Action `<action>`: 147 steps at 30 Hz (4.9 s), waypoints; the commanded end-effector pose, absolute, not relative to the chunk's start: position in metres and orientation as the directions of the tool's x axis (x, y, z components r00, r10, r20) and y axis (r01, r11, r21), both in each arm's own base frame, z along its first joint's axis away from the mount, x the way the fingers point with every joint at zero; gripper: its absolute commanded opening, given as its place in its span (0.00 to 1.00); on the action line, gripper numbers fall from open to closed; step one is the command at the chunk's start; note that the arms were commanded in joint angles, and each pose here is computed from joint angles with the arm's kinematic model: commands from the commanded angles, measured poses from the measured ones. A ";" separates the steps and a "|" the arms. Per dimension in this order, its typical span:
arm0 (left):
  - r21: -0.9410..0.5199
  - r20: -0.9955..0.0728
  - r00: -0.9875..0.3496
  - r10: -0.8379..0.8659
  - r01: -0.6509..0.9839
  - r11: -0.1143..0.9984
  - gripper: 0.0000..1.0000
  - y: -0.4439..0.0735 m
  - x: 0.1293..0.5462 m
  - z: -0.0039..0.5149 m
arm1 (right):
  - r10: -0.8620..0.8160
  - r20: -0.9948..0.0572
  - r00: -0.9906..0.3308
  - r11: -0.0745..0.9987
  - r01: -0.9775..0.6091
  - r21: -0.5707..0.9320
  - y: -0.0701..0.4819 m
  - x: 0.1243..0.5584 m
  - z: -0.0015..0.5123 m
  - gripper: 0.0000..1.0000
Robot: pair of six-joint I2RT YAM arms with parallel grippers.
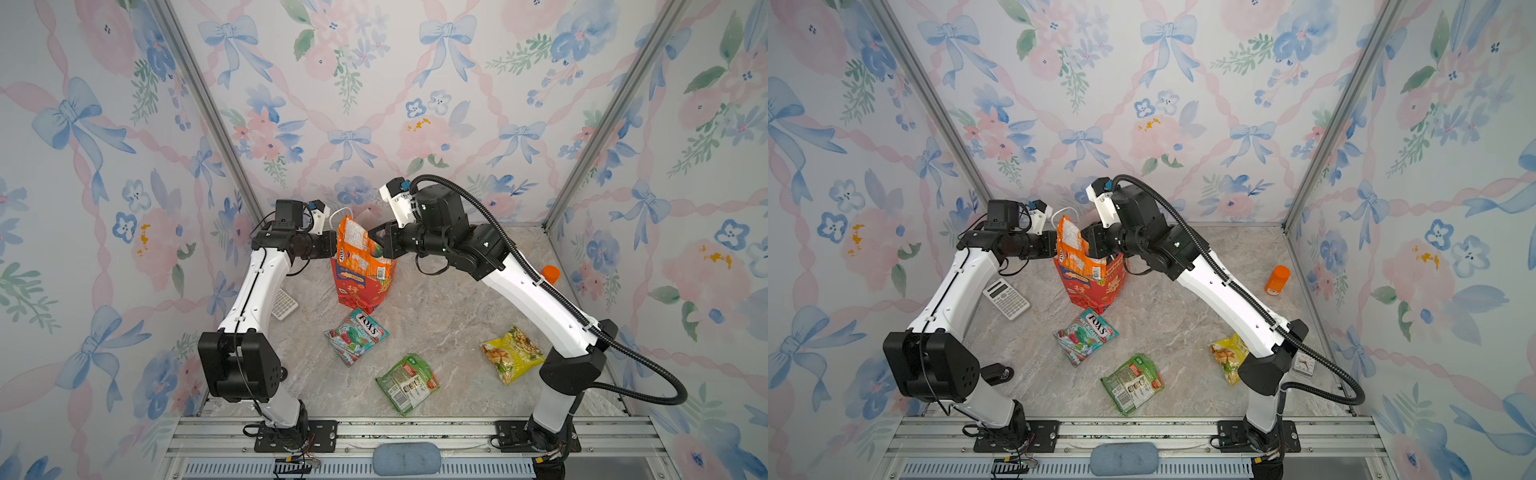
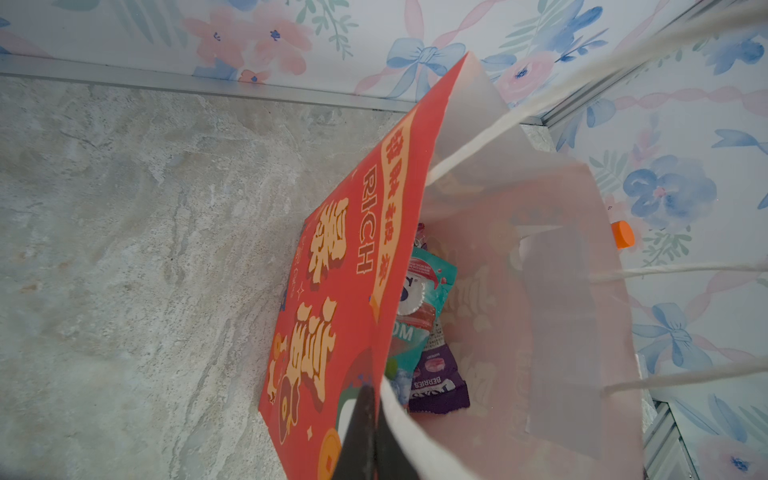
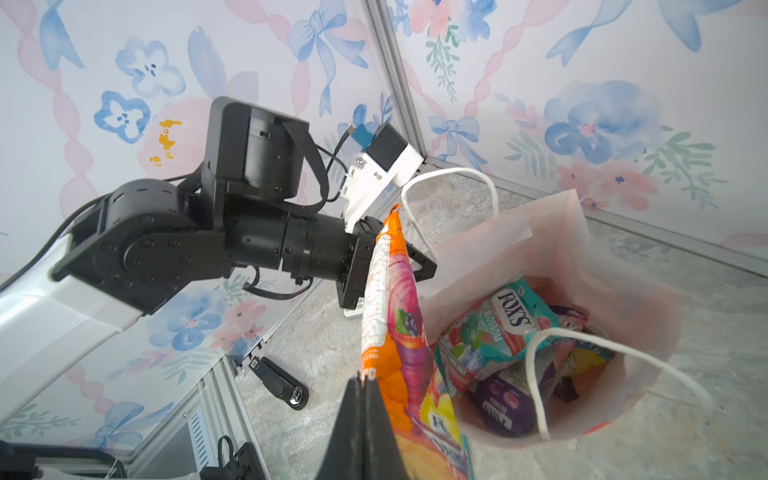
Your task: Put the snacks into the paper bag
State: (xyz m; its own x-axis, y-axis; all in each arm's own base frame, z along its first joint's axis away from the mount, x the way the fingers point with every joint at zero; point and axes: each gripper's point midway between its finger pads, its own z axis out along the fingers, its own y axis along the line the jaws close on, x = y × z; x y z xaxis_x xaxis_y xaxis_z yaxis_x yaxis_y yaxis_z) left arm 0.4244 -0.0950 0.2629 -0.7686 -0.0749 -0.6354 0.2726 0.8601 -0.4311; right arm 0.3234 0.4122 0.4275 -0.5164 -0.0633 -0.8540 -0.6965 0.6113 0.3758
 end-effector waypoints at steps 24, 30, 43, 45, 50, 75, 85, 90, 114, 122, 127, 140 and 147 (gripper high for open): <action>-0.455 -0.611 -0.787 -0.085 0.262 0.851 0.00 -0.096 0.415 0.262 | 0.005 -0.892 -0.452 0.752 -0.587 0.301 0.400 0.398 0.426 0.00; -0.453 -0.614 -0.785 -0.084 0.263 0.852 0.00 -0.096 0.415 0.262 | -0.046 -0.889 -0.455 0.751 -0.603 0.269 0.398 0.390 0.421 0.01; -0.450 -0.615 -0.784 -0.085 0.261 0.854 0.00 -0.095 0.415 0.262 | -0.244 -0.777 -0.580 0.815 -0.557 0.159 0.366 0.364 0.333 0.30; -0.451 -0.612 -0.786 -0.085 0.259 0.854 0.00 -0.095 0.416 0.261 | -0.248 -0.765 -0.595 0.810 -0.560 0.173 0.366 0.360 0.326 0.29; -0.451 -0.612 -0.787 -0.085 0.259 0.854 0.00 -0.095 0.416 0.261 | -0.257 -0.740 -0.622 0.808 -0.558 0.189 0.368 0.354 0.310 0.27; -0.449 -0.616 -0.783 -0.083 0.262 0.854 0.00 -0.095 0.415 0.262 | -0.218 -0.703 -0.677 0.729 -0.592 0.344 0.422 0.369 0.289 0.19; -0.450 -0.612 -0.787 -0.083 0.260 0.855 0.00 -0.095 0.416 0.260 | -0.228 -0.730 -0.644 0.724 -0.614 0.315 0.438 0.392 0.307 0.26; -0.449 -0.612 -0.787 -0.083 0.259 0.855 0.00 -0.095 0.416 0.260 | -0.257 -0.780 -0.570 0.782 -0.598 0.179 0.403 0.391 0.334 0.28; -0.450 -0.610 -0.788 -0.084 0.258 0.855 0.00 -0.094 0.416 0.260 | -0.380 -0.645 -0.663 0.840 -0.540 0.061 0.369 0.390 0.263 0.35; -0.450 -0.612 -0.786 -0.084 0.259 0.855 0.00 -0.094 0.416 0.261 | -0.368 -0.640 -0.675 0.802 -0.578 0.148 0.394 0.387 0.256 0.35; -0.453 -0.611 -0.788 -0.084 0.260 0.853 0.00 -0.095 0.416 0.260 | -0.352 -0.652 -0.672 0.769 -0.604 0.207 0.415 0.385 0.259 0.34; -0.455 -0.610 -0.788 -0.085 0.261 0.852 0.00 -0.095 0.416 0.261 | -0.326 -0.655 -0.682 0.759 -0.602 0.249 0.443 0.405 0.245 0.40; -0.455 -0.608 -0.790 -0.085 0.258 0.852 0.00 -0.095 0.417 0.259 | -0.275 -0.736 -0.619 0.744 -0.622 0.245 0.431 0.408 0.298 0.52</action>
State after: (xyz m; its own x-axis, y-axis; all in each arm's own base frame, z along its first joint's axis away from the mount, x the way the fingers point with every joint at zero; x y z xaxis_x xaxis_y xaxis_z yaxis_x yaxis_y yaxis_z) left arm 0.4235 -0.0958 0.2623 -0.7713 -0.0745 -0.6320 0.2742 0.8573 -0.4357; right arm 0.4070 0.4407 0.2611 -0.6610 -0.3089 -0.6839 -0.6102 0.7517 0.2502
